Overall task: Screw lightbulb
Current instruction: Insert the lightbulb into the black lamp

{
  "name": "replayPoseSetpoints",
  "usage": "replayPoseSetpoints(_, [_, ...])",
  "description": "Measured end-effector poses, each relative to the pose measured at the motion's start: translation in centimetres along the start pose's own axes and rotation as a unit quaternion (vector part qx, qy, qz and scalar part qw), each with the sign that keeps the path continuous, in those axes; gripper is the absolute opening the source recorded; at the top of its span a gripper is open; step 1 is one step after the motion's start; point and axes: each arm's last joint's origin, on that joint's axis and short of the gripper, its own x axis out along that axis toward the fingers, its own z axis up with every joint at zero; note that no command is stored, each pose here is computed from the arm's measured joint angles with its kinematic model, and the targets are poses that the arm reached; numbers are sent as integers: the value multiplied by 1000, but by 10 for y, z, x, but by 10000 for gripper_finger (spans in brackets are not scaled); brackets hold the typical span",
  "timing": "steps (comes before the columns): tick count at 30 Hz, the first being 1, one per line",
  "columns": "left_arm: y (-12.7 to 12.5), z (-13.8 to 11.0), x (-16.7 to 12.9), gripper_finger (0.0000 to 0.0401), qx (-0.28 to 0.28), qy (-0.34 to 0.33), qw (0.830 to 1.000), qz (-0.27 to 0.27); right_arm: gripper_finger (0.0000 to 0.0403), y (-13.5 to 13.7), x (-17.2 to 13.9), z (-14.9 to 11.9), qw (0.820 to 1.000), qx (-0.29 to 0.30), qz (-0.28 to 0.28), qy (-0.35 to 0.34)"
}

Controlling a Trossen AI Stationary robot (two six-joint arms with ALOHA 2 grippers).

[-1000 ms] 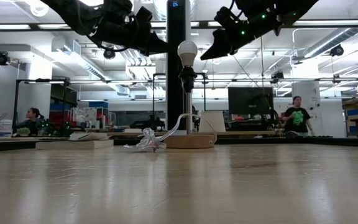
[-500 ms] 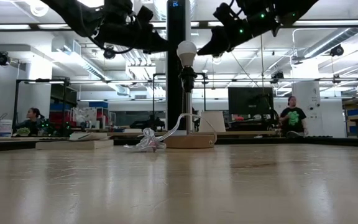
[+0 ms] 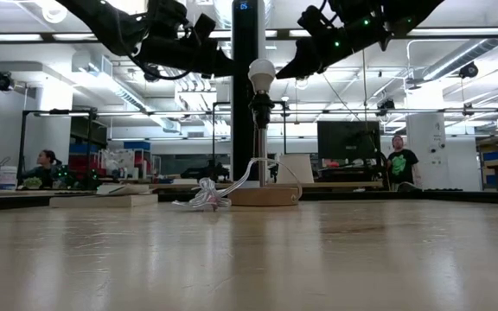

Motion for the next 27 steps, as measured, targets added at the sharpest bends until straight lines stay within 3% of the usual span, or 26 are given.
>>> replayPoseSetpoints(20, [1, -5, 0, 0, 0, 29, 999, 22, 0, 7, -1, 1, 1000, -6, 20, 3])
replayPoseSetpoints(27, [1, -2, -4, 0, -1, 33, 999, 19, 0, 6, -3, -4, 999, -7, -15, 49])
